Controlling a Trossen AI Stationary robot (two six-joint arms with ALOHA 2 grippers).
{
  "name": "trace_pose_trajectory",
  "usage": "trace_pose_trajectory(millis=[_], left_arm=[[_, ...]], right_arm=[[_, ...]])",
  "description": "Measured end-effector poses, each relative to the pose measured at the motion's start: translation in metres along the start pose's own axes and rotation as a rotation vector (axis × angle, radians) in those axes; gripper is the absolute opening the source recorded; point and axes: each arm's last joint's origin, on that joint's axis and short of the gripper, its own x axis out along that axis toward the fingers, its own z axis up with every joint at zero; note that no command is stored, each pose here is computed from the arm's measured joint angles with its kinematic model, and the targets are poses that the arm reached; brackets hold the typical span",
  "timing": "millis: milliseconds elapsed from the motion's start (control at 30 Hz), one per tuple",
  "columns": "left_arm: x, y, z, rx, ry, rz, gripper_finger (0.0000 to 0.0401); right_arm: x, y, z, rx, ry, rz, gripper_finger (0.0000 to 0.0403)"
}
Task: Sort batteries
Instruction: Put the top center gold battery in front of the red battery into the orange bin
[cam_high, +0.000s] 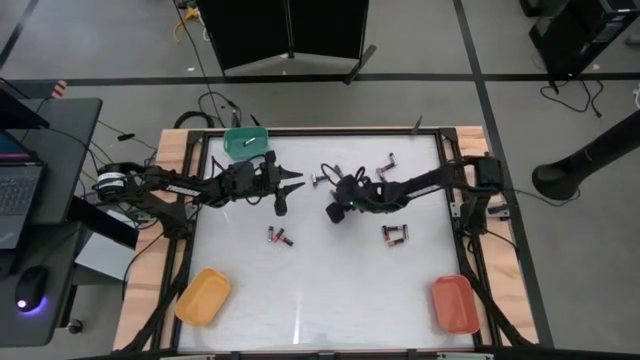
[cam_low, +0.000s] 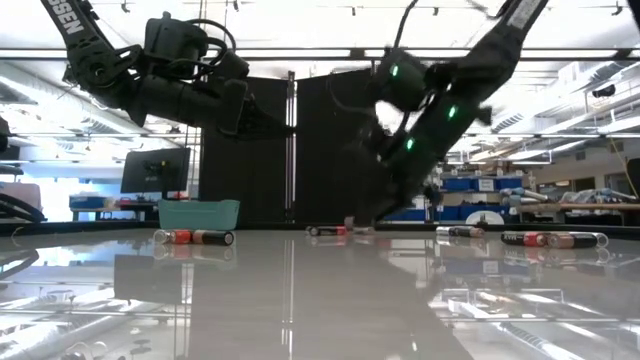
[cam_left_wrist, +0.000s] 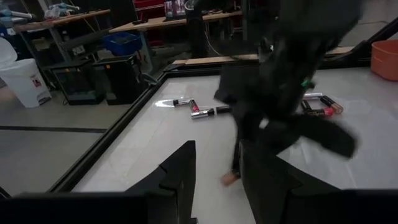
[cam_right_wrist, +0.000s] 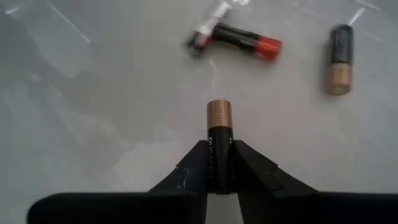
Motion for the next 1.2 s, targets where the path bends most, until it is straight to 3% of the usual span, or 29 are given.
trace_pose_trajectory(millis=[233, 433, 767, 1033, 1200], left_arm=[[0.0, 0.0, 0.0, -0.02, 0.0, 0.0, 0.0131], [0.0, 0.0, 0.0, -0.02, 0.0, 0.0, 0.0131], [0.0, 0.0, 0.0, -0.02, -0.001, 0.0, 0.0131], [0.0, 0.0, 0.0, -0.02, -0.003, 0.0, 0.0131], [0.0, 0.0, 0.0, -0.02, -0.003, 0.0, 0.0131]], right_arm=[[-0.06, 0.02, 0.004, -0.031, -0.009, 0.073, 0.0064], [-0.124, 0.026, -0.013, 0.065, 0.096, 0.095, 0.0065], [-0.202, 0.037, -0.083, 0.311, 0.582, 0.116, 0.0064], [-0.248, 0.04, -0.135, 0.422, 0.996, -0.025, 0.0064], [-0.269, 0.03, -0.156, 0.433, 1.097, -0.201, 0.0064]])
